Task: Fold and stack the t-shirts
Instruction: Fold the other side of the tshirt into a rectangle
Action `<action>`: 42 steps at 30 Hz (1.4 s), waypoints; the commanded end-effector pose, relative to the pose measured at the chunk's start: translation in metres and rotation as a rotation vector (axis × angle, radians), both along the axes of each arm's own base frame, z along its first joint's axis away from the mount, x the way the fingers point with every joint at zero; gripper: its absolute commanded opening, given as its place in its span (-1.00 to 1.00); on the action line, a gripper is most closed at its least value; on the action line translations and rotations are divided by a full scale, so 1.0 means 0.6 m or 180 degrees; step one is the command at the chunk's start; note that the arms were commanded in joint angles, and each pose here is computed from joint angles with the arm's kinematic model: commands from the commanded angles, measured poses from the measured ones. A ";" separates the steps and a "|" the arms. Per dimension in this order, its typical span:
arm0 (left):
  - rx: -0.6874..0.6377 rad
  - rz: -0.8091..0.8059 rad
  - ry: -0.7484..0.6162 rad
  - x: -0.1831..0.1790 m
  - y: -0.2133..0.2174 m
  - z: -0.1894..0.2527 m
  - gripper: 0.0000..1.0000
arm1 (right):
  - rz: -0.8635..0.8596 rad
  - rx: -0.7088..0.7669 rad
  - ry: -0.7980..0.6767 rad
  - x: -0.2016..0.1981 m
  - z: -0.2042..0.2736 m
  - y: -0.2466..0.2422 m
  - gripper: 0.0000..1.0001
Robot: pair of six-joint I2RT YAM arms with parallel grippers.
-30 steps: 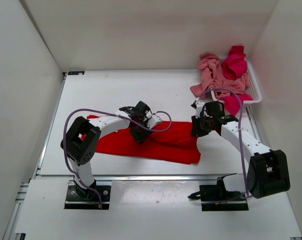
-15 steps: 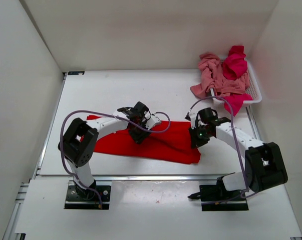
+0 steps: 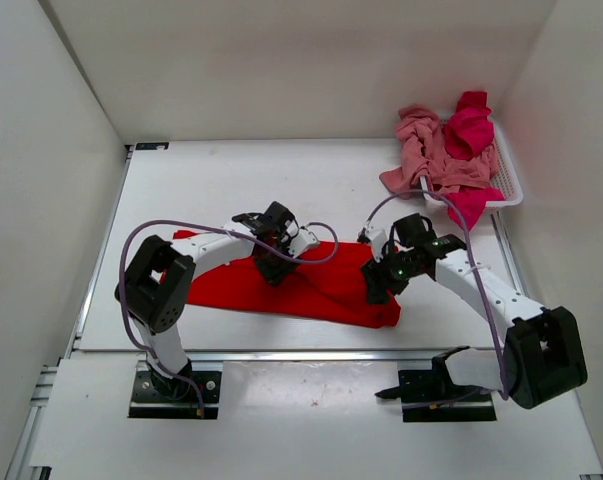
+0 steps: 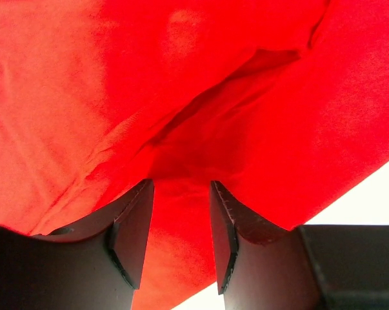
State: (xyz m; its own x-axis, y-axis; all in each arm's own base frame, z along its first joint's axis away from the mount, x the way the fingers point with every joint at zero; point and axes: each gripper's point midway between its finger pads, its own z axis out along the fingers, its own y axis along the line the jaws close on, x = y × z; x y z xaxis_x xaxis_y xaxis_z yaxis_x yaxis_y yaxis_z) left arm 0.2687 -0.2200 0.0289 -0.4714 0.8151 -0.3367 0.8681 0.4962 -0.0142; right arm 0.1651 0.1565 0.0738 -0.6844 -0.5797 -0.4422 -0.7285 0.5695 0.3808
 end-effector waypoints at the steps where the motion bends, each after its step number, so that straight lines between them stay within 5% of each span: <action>1: -0.0065 0.0019 -0.0185 0.011 0.012 0.036 0.02 | 0.0072 0.0392 -0.0553 0.072 0.077 0.037 0.12; 11: -0.0050 0.0157 -0.0310 0.019 0.042 0.052 0.01 | -0.0298 0.0201 -0.0017 0.106 -0.004 0.056 0.23; 17: -0.0040 0.0154 -0.0287 0.014 0.045 0.047 0.02 | -0.0134 0.0212 0.0221 0.063 -0.022 0.065 0.17; 25: -0.0031 0.0168 -0.0329 0.019 0.054 0.053 0.02 | 0.0016 0.0264 0.0370 0.028 -0.029 0.085 -0.67; 28: -0.0041 0.0168 -0.0365 0.019 0.057 0.057 0.01 | 0.0118 0.0298 0.0222 0.037 -0.019 0.095 -0.99; 37: -0.0051 0.0175 -0.0448 0.021 0.060 0.071 0.03 | 0.1091 0.0351 -0.0457 0.029 0.016 0.157 -1.00; 42: -0.0079 0.0232 -0.0478 0.030 0.063 0.076 0.04 | 0.0900 0.0314 -0.0938 0.127 0.031 0.173 -1.00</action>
State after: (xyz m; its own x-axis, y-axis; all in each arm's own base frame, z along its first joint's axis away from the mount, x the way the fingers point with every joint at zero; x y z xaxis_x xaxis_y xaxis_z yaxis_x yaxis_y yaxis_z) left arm 0.2781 -0.1829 0.0574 -0.4848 0.7885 -0.3785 0.8342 0.5469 0.0709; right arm 0.1897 0.2419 0.0710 -0.4727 -0.7036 -0.5306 -0.8792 0.3357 0.3382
